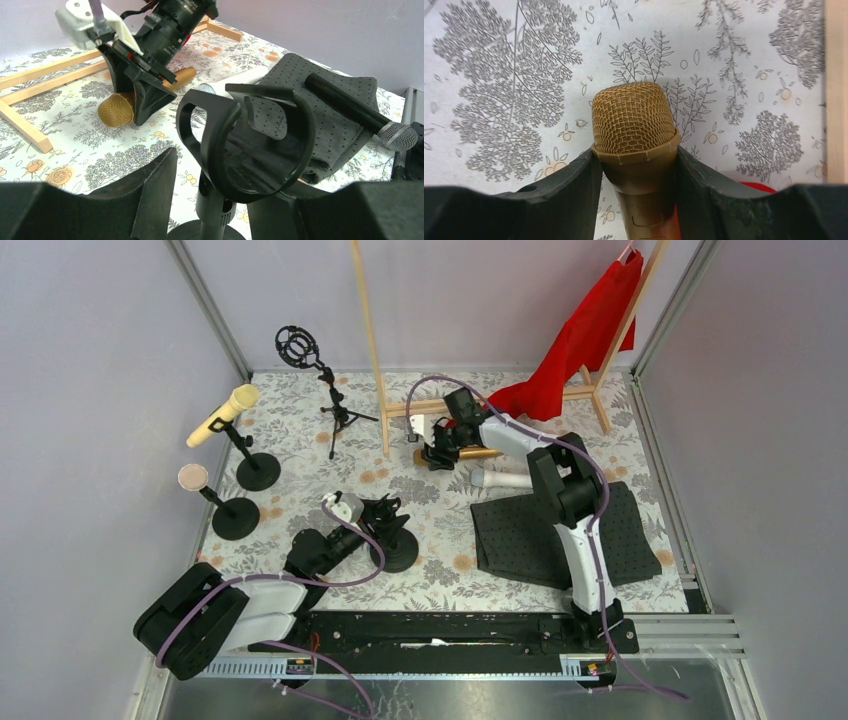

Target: Attach the microphones to the stand

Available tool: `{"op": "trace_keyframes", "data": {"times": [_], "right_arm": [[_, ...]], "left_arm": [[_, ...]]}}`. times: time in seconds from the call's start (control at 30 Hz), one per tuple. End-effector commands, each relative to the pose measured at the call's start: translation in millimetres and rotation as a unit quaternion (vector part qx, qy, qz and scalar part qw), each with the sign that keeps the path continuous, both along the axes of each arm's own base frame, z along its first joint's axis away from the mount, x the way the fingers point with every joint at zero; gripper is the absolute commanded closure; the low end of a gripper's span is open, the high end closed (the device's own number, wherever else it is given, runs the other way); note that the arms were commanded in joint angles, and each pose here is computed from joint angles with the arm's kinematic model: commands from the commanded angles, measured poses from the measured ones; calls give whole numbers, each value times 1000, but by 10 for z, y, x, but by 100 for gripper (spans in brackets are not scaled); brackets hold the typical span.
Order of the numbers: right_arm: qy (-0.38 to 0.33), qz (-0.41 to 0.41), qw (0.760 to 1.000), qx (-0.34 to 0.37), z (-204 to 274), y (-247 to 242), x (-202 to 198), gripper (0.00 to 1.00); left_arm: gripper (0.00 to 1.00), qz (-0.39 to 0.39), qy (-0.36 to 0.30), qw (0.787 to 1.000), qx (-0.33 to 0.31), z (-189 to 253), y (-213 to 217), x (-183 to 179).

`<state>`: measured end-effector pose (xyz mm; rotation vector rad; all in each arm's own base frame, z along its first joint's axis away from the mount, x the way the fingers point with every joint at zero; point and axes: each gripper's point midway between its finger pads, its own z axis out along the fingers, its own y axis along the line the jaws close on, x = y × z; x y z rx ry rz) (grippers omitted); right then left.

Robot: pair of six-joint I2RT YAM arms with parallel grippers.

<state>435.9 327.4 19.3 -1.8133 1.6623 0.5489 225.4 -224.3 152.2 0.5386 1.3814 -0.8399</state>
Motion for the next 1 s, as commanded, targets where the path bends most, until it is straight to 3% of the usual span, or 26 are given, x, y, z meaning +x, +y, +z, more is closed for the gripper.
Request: {"op": "trace_keyframes", "data": {"times": [0.0, 0.27, 0.47, 0.73, 0.97], "right_arm": [[-114, -28, 983, 140, 1181, 320, 218, 100], [-197, -119, 925, 303, 2379, 229, 147, 100], [-192, -211, 872, 397, 2922, -57, -53, 100], [-163, -305, 808, 477, 3307, -566, -493, 100], [-136, -329, 792, 496, 3273, -897, -995, 100]], "left_arm": [[45, 9, -15, 1000, -14, 45, 71, -56], [37, 9, -10, 1000, -10, -9, 94, -88], [33, 4, -8, 1000, -5, -42, 85, -102], [27, -10, -5, 1000, 1, -75, 47, -129], [24, -27, -6, 1000, 3, -73, -8, -151]]}}
